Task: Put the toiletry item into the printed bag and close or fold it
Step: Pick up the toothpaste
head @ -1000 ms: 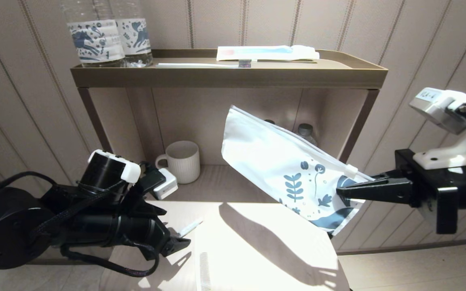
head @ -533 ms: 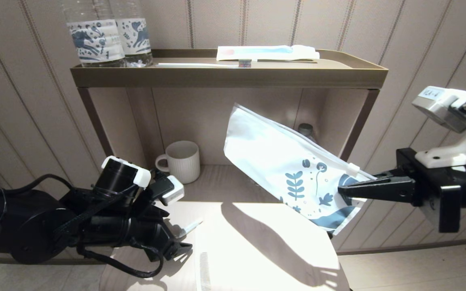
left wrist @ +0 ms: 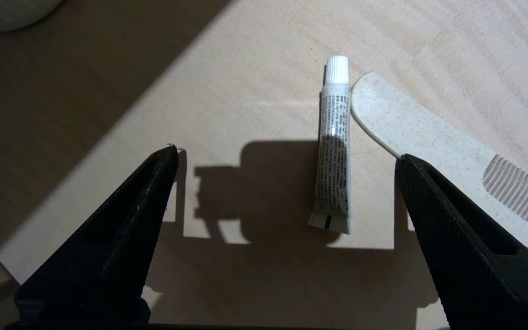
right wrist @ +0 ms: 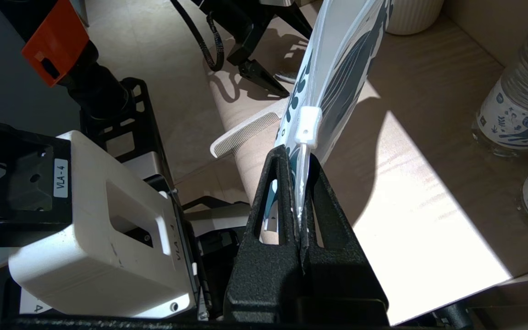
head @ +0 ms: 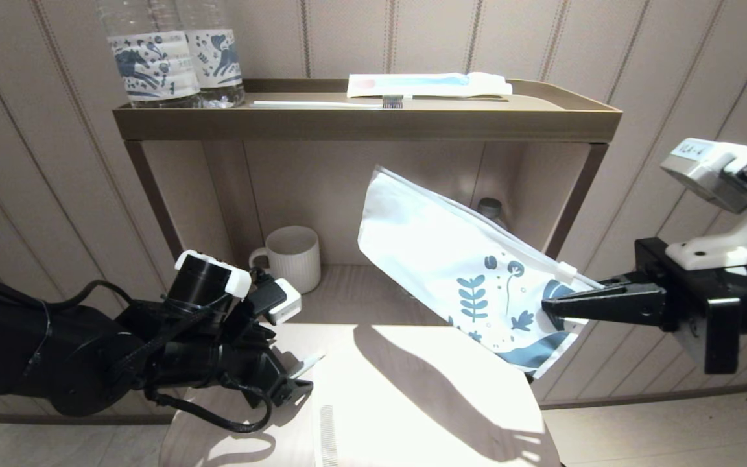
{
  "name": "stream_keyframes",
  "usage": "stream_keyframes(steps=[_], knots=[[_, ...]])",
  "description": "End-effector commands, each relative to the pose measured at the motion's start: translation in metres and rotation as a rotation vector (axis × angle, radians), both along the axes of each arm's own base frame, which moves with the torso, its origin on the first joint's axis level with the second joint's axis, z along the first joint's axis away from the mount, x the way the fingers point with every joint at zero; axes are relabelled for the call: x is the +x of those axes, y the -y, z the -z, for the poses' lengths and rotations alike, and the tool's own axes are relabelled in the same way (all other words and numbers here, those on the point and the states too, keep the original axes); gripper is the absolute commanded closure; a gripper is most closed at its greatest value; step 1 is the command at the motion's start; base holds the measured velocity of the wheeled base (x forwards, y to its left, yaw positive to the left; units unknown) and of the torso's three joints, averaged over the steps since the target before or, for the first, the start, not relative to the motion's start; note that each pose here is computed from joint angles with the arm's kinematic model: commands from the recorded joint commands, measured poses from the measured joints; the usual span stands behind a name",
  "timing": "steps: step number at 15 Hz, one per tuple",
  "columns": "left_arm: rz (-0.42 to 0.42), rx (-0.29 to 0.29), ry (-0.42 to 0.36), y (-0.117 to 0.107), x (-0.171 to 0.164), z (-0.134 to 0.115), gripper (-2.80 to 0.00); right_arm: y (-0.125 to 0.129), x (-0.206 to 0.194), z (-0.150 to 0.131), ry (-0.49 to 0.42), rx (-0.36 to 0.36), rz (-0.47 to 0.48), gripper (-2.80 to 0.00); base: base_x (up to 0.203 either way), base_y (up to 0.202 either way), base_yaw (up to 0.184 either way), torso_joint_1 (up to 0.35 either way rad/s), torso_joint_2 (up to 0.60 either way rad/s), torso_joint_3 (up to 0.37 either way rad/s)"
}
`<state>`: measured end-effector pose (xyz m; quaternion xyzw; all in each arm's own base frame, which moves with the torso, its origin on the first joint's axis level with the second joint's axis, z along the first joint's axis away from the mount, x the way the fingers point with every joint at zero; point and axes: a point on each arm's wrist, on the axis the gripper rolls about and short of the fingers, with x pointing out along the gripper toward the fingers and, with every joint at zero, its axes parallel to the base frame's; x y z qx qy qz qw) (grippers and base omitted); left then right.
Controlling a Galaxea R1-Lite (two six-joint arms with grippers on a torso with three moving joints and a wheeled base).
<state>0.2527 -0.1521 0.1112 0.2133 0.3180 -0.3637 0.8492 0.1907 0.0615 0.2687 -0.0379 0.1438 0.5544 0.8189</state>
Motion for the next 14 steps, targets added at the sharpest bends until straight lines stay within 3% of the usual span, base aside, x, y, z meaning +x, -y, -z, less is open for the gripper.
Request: stream_keyframes(steps=[1,3,4,5,14], knots=[[0.002,0.005,-0.007,0.0016,0.0025,0.0053,-2.8,-0.0001,0.0,0.0002,-0.001,0.001,-0.005,0.0,0.0,0.0,0.0,0.0,0.0,0.0],[0.002,0.007,-0.01,0.0008,0.0013,0.0057,-2.8,-0.0002,0.0004,0.0005,-0.002,0.001,-0.005,0.0,0.0,0.0,0.0,0.0,0.0,0.0],[-0.002,0.006,-0.009,-0.0001,0.0006,0.005,-0.95,-0.0005,0.0003,0.0,0.0,0.001,-0.007,0.0,0.0,0.0,0.0,0.0,0.0,0.0],[-0.004,0.002,-0.003,-0.0013,0.0007,0.0028,0.0,-0.0002,0.0,-0.0004,0.001,0.003,-0.008,0.0,0.0,0.0,0.0,0.0,0.0,0.0],[-0.015,-0.016,0.002,-0.005,-0.0019,-0.0023,0.0,-0.0005,-0.0015,-0.0012,0.005,0.005,-0.014,0.0,0.0,0.0,0.0,0.0,0.0,0.0]])
